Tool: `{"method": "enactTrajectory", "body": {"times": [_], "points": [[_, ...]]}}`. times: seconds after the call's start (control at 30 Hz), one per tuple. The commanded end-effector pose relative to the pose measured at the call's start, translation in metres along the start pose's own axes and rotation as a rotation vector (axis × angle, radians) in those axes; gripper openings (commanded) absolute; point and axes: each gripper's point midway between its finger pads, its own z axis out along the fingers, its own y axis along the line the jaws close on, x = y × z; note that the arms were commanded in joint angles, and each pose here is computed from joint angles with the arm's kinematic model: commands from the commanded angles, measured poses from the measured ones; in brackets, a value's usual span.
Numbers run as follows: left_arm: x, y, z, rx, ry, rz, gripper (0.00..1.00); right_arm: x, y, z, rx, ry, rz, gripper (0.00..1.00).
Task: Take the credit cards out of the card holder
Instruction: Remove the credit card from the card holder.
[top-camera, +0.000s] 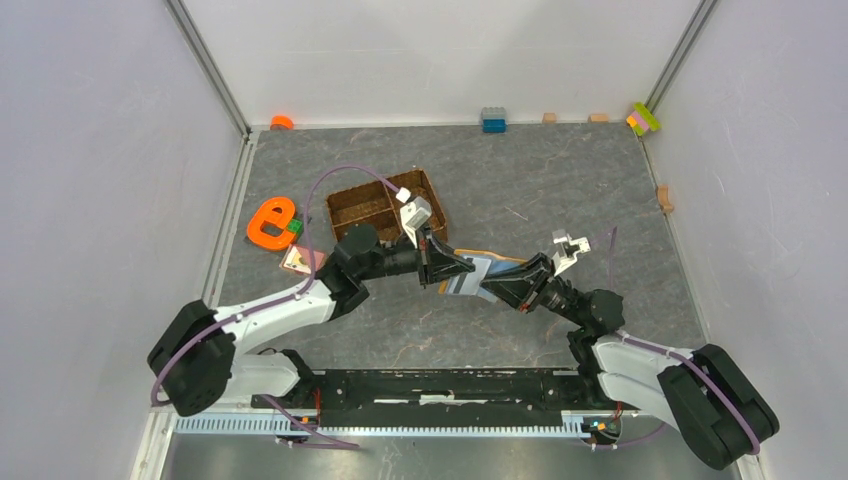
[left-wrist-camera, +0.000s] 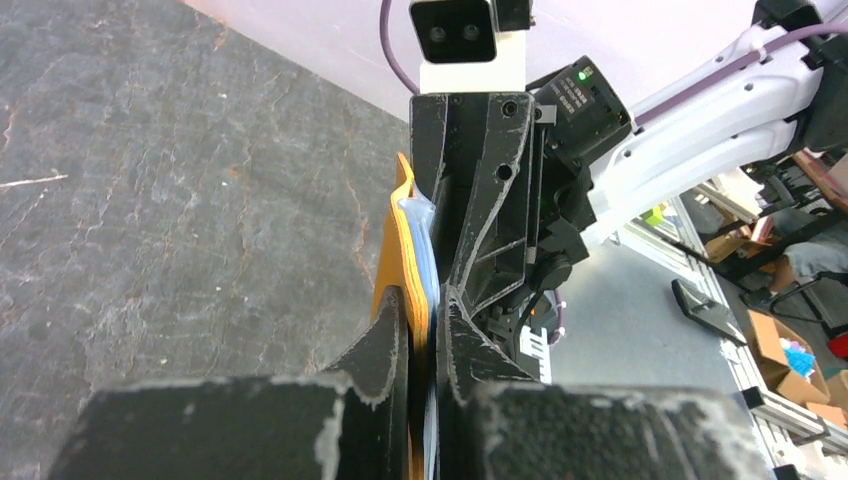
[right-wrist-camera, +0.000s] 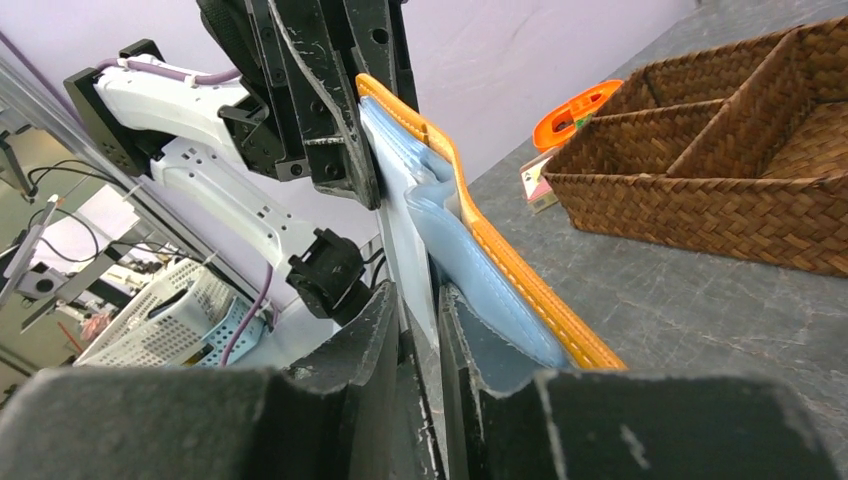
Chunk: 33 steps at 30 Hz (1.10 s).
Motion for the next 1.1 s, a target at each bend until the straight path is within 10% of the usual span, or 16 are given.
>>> {"method": "enactTrajectory", "body": {"times": [0.0,0.27,0.67,1.07], "points": [[0.010,-0.045,0.008,0.259,0.029,-0.055,0.02,-0.042,0.074,-0.003,-0.299,-0.179,-0.242,0.26],[0.019,-0.026,0.014,0.159,0.064,-0.083,0.13,-0.040,0.069,-0.001,-0.278,-0.170,-0.239,0.00],[0.025,0.008,0.017,-0.025,0.101,-0.111,0.25,-0.033,-0.010,0.004,0.060,-0.115,-0.196,0.00],[0.019,0.036,0.009,-0.027,0.063,-0.285,0.11,-0.030,-0.040,-0.006,0.153,-0.096,-0.072,0.00]]}}
